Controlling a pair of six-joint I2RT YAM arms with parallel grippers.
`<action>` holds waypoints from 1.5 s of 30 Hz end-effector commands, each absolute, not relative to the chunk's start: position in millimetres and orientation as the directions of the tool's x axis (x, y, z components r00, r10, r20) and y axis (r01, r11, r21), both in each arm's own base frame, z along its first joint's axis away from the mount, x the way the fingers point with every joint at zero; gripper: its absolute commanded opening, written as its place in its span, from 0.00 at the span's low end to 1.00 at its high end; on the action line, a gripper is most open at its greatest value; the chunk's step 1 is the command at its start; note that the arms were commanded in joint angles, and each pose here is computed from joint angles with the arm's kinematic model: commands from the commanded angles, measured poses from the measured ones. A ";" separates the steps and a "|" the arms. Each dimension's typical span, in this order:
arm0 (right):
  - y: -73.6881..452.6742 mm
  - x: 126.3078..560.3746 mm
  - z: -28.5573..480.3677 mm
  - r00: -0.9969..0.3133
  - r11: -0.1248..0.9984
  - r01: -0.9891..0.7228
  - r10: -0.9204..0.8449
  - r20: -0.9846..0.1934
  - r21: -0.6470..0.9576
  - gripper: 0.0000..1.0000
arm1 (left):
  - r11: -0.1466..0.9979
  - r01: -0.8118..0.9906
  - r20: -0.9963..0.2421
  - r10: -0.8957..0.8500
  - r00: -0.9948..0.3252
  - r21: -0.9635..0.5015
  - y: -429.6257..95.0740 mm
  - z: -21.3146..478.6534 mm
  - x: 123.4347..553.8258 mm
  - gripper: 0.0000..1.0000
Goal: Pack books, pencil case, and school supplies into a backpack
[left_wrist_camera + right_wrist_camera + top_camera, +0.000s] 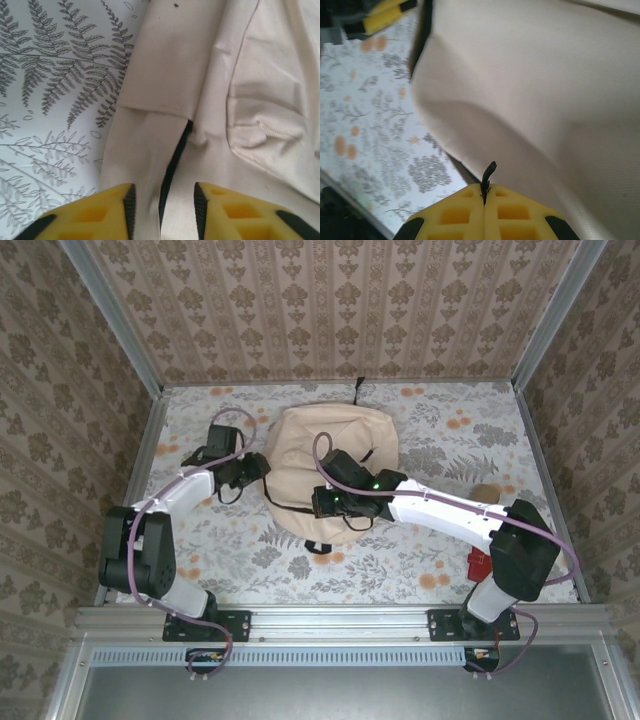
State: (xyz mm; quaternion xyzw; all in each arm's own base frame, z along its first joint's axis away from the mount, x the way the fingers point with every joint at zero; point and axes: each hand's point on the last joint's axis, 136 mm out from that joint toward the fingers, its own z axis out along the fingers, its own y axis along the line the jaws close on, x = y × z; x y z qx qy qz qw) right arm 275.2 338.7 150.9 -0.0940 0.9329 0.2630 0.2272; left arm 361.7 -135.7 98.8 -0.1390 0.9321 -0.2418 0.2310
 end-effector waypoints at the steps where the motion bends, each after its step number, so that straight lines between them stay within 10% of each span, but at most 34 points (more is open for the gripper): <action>1: 366.3 275.5 173.8 -0.869 0.757 -0.356 -0.053 -0.492 0.548 0.00 | 0.827 -0.230 -0.343 -0.443 -0.829 -0.513 -120.7 102.0 338.4 0.51; 11: 378.4 270.3 180.7 -0.875 0.698 -0.382 -0.061 -0.480 0.606 0.00 | 0.618 -0.240 -0.210 -0.564 -0.799 -0.749 -157.4 118.2 287.7 0.80; 19: 367.5 258.9 177.9 -0.886 0.693 -0.365 -0.052 -0.461 0.622 0.00 | 0.523 -0.259 -0.128 -0.592 -0.796 -0.812 -185.8 113.6 285.9 0.81; 45: 236.9 245.2 152.5 -0.867 0.956 -0.085 0.067 -0.493 0.280 0.00 | 0.595 -0.443 -0.086 -0.655 -0.751 -0.670 -170.9 30.7 283.3 0.06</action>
